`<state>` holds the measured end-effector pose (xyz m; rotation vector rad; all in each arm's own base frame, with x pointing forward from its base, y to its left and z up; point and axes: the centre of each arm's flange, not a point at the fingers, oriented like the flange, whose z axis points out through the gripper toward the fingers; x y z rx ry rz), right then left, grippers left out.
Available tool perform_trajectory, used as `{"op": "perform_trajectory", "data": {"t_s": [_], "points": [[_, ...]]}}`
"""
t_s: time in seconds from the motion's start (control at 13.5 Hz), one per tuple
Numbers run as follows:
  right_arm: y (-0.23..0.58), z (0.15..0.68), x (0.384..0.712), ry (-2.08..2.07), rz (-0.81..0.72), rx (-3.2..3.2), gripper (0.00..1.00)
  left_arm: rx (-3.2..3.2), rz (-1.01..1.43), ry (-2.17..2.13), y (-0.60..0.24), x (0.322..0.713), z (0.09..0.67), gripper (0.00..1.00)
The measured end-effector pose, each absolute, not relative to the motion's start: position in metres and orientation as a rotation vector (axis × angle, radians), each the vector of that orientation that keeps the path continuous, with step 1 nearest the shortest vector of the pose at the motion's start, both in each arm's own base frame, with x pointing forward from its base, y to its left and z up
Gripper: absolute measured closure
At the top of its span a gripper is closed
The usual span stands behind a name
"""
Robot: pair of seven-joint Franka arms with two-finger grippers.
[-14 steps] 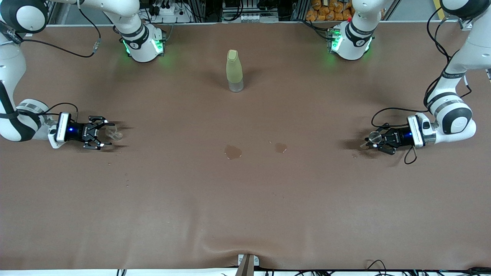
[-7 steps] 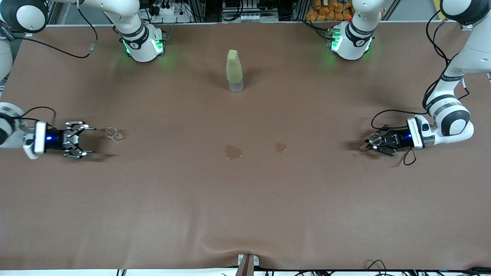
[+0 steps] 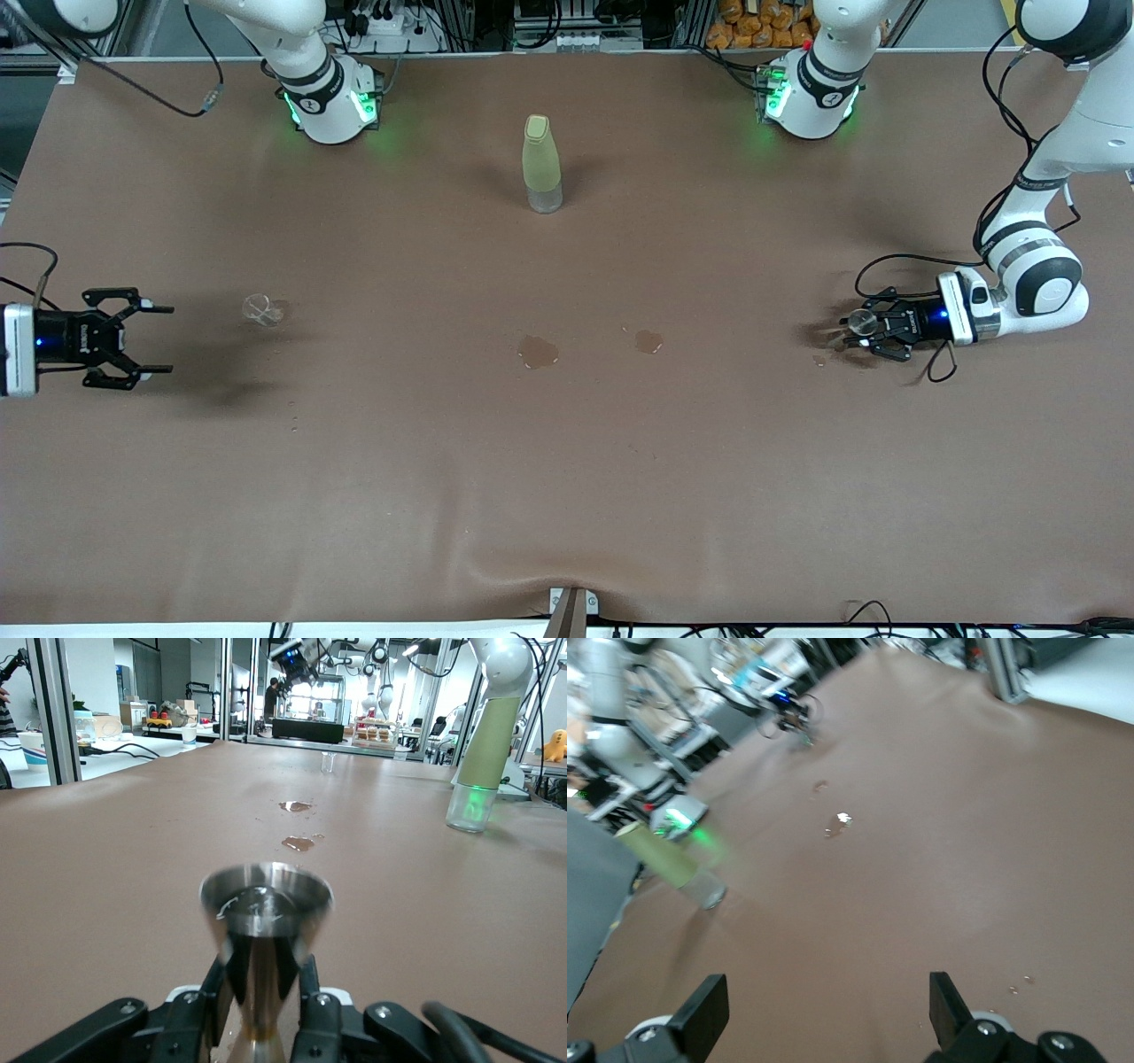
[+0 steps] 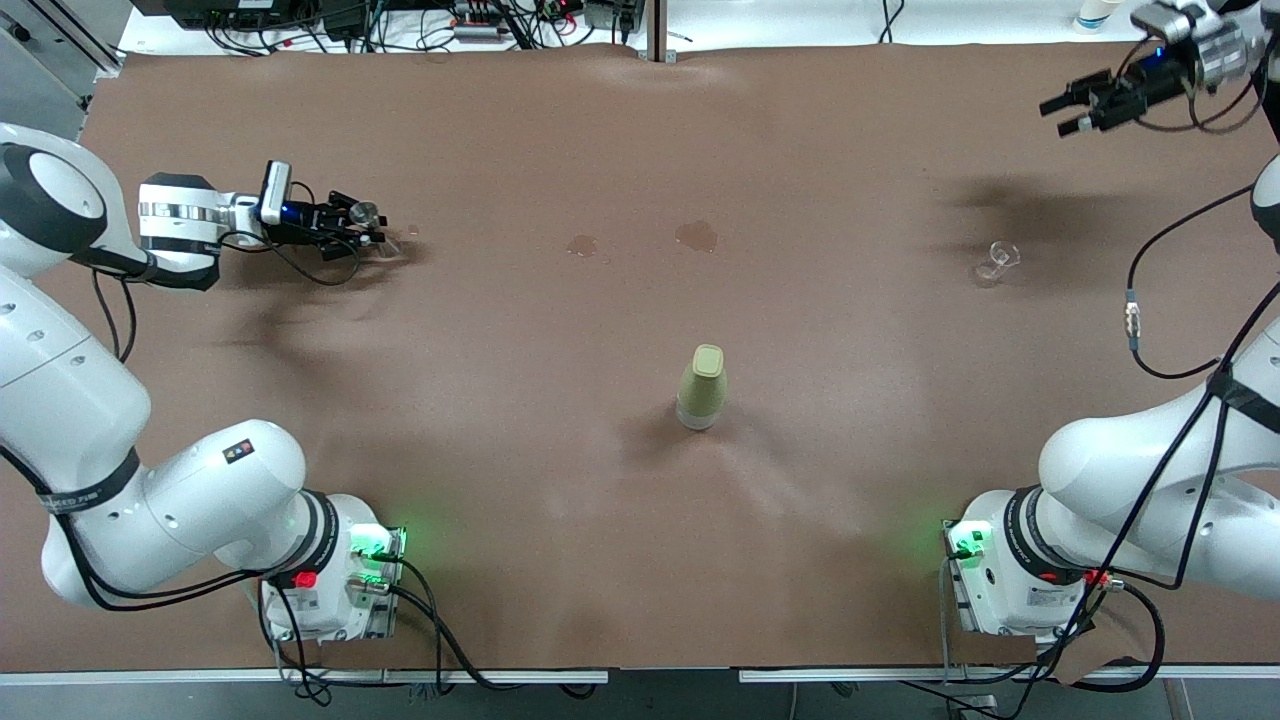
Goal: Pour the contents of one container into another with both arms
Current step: 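Lower the jigger onto the table and open the left gripper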
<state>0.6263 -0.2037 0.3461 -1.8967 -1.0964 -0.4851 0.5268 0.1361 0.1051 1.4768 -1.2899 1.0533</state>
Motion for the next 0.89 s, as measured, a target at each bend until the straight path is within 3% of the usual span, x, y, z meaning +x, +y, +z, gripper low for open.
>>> {"op": "perform_trajectory", "data": {"t_s": [0.15, 0.3, 0.59, 0.89], "points": [[-0.188, 0.391, 0.635, -1.055, -0.404, -2.076, 0.0, 1.476, 1.055, -1.287, 0.137, 0.526, 0.105, 0.5], [-0.174, 0.423, 0.636, -1.0, -0.347, -2.193, 0.0, 1.476, 1.057, -1.292, 0.14, 0.528, 0.107, 0.44], [-0.142, 0.457, 0.645, -0.868, -0.244, -2.423, 0.0, 1.466, 1.031, -1.399, 0.156, 0.545, 0.122, 0.04], [-0.1, 0.483, 0.648, -0.762, -0.188, -2.552, 0.0, 1.5, 0.926, -1.536, 0.183, 0.575, 0.153, 0.0]]}}
